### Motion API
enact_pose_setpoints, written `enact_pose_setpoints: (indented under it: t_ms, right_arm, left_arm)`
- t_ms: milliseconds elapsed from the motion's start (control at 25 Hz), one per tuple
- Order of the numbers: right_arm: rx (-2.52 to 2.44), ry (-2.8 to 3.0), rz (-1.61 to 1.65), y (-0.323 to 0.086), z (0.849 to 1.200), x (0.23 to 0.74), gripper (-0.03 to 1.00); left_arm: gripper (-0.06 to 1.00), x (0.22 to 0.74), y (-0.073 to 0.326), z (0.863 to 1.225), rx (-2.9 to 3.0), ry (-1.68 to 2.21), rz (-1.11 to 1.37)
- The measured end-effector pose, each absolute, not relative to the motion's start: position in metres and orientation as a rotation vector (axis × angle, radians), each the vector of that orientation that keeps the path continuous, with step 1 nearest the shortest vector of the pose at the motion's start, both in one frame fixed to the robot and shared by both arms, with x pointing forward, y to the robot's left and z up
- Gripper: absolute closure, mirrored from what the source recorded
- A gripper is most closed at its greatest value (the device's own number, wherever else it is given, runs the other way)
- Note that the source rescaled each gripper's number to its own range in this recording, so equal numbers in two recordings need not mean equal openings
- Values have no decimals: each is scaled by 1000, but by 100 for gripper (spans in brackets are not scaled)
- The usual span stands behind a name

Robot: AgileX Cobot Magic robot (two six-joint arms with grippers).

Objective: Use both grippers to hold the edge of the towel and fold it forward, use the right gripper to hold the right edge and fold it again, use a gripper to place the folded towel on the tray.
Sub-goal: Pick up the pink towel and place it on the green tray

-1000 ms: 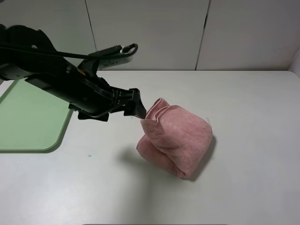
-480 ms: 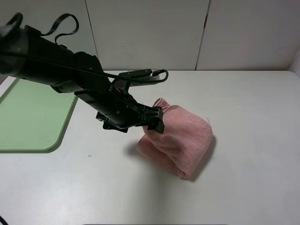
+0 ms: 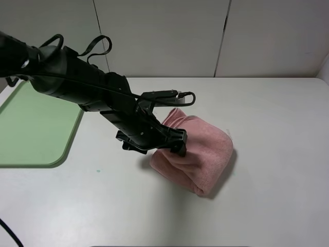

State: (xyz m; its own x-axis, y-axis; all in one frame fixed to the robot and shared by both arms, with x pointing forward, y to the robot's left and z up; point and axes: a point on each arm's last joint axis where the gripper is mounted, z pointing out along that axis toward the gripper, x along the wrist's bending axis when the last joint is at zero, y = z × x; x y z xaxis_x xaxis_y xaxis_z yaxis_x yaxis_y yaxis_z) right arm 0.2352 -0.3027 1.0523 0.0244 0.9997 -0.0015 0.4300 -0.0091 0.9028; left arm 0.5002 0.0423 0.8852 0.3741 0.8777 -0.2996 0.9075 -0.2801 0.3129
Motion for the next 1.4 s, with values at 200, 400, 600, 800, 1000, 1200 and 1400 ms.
enact_pose_setpoints:
  t_ms: [200,400,600,800,1000,1200,1400]
  right_arm:
    - [1543,1507,950,-303,1052,235,-3]
    - [1543,1507,950,-303,1052,235,-3]
    - [1543,1507,950,-303,1052,235,-3]
    - [1543,1507,950,-303,1052,235,-3]
    - [1543,1507,950,-303,1052,235,-3]
    - [1543,1507,950,-303,1052,235,-3]
    - [1543,1507,950,-303,1052,235,-3]
  left_arm:
    - [-3,499,38,874,2218,1553,-98]
    - [-2,502,34,870,2218,1550,-97]
    - [2,505,32,870,2213,1545,-96]
    - [18,505,32,870,2213,1542,-94]
    - [43,505,32,870,2213,1542,-94]
    - [68,506,31,870,2208,1541,-90]
    - [84,506,31,871,2206,1539,-87]
